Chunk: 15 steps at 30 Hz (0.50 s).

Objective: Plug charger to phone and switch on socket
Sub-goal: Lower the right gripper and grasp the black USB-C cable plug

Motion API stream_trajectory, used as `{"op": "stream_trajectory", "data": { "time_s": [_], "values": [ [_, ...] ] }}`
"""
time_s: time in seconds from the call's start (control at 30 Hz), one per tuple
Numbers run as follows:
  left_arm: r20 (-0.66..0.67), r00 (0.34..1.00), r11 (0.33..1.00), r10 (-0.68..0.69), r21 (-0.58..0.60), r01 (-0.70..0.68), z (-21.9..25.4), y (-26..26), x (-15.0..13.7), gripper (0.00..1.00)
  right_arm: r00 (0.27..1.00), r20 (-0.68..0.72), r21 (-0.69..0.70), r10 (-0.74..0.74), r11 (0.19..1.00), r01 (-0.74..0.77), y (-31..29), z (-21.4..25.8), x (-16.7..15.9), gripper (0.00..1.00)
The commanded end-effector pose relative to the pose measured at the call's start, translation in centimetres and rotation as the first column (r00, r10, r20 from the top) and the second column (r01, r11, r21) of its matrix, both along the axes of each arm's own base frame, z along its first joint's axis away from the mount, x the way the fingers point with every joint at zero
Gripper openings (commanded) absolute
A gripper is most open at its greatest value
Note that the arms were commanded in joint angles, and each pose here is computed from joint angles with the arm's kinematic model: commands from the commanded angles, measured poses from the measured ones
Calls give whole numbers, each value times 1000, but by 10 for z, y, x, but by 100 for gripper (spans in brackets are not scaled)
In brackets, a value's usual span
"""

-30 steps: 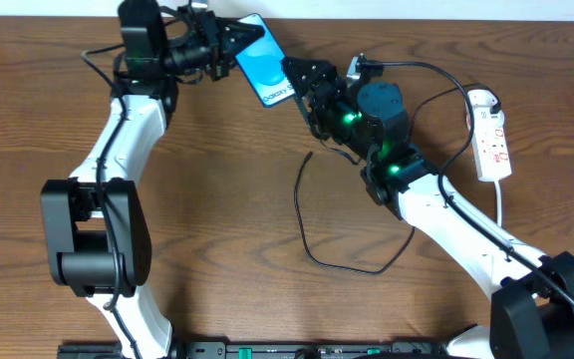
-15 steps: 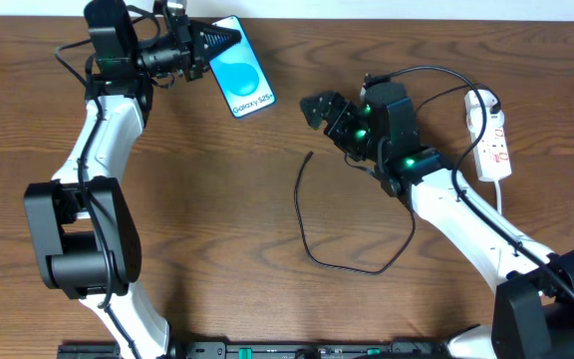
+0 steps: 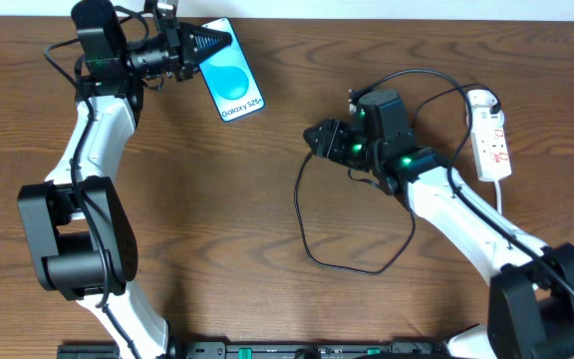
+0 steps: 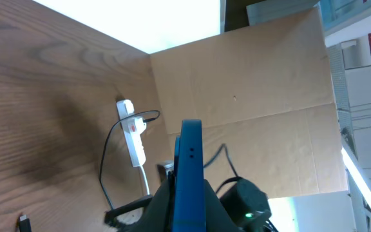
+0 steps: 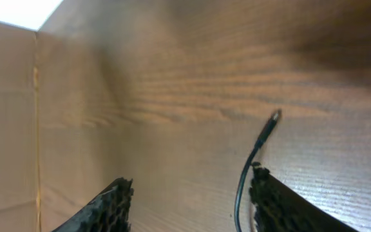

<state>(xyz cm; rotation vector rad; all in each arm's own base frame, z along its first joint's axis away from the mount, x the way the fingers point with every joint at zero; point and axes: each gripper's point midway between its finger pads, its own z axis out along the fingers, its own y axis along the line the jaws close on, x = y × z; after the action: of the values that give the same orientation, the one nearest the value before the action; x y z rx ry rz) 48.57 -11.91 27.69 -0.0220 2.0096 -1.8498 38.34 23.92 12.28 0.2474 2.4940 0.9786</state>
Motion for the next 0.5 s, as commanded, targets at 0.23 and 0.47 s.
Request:
{"op": "stream_trajectory", "data": {
  "time_s": [0.23,0.47],
  "values": [
    [79,997,1000,-27,14,25,11,2,-5,8,984,-153,-44,95,994,-103,20,-21,16,56],
    [80,996,1000,-27,15,26,9,2,-5,8,942,-306,-132,140,973,-187,25,-39,27,46]
  ]
}}
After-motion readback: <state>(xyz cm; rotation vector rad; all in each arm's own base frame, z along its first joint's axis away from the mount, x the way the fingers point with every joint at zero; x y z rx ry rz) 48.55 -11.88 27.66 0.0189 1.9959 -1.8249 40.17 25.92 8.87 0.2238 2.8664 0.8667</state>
